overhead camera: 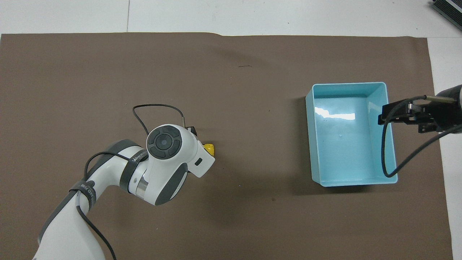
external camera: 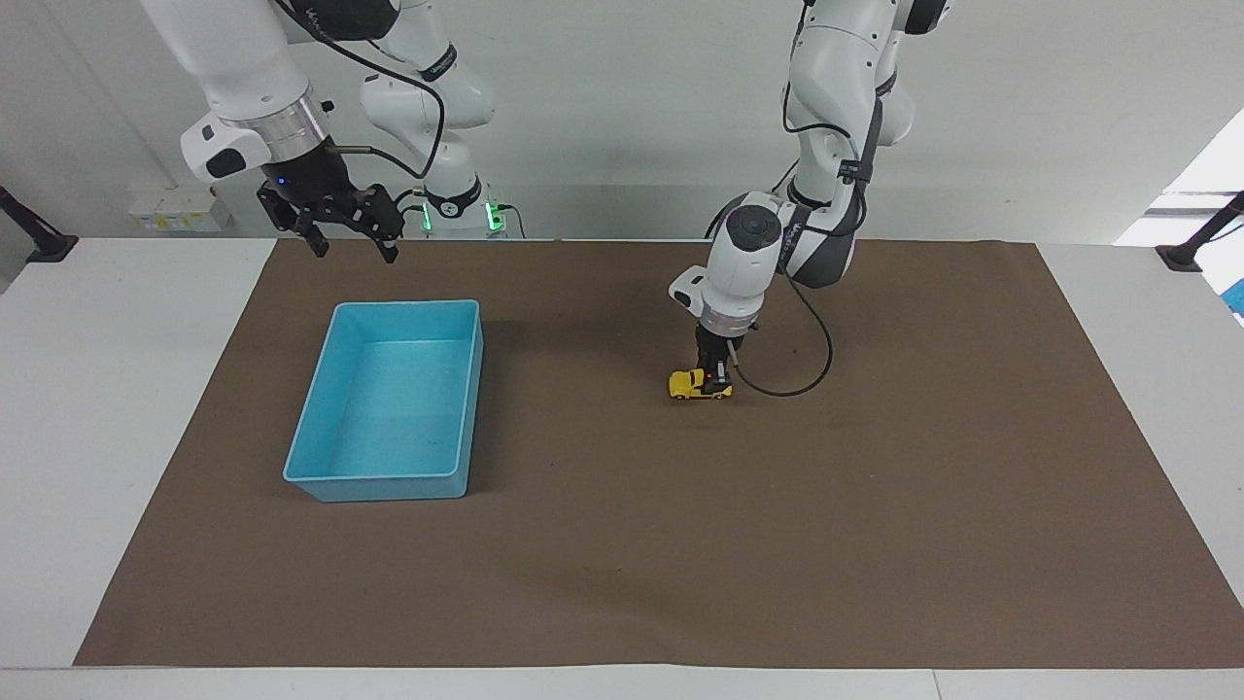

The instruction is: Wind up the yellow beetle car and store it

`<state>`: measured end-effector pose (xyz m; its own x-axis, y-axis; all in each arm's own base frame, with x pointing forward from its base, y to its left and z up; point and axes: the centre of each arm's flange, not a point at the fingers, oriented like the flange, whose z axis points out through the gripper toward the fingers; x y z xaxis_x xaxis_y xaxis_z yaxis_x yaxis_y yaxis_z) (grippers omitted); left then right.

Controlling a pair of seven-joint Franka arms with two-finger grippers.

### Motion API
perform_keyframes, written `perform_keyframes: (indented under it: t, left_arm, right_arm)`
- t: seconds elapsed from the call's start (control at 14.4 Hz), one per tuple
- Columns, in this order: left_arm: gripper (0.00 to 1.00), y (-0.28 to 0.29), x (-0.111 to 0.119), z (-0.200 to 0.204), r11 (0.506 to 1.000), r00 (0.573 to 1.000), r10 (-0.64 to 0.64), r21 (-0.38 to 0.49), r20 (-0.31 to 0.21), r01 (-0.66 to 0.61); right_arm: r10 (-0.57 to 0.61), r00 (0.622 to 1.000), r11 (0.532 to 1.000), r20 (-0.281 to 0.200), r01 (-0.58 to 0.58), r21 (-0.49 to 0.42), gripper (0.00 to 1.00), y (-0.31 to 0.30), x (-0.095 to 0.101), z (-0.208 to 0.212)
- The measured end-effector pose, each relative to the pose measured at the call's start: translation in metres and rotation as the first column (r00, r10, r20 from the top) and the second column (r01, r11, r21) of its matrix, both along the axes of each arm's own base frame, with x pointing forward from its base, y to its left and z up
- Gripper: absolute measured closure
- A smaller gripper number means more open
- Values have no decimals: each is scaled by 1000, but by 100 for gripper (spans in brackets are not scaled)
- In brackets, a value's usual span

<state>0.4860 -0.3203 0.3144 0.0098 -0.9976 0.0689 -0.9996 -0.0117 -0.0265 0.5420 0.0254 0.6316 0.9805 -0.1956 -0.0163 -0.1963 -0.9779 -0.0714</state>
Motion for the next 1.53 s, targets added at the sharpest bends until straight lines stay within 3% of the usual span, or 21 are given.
perform_keyframes:
  t: [1.46, 1.53]
  left_arm:
    - [56, 149, 47, 1, 999, 999, -14, 33, -50, 16]
    - [50, 157, 49, 0, 999, 998, -10, 39, -54, 12]
  right_arm:
    - [0, 1000, 1000, 0, 0, 0, 0, 0, -2, 0]
    - [0, 1000, 1000, 1, 0, 0, 0, 0, -2, 0]
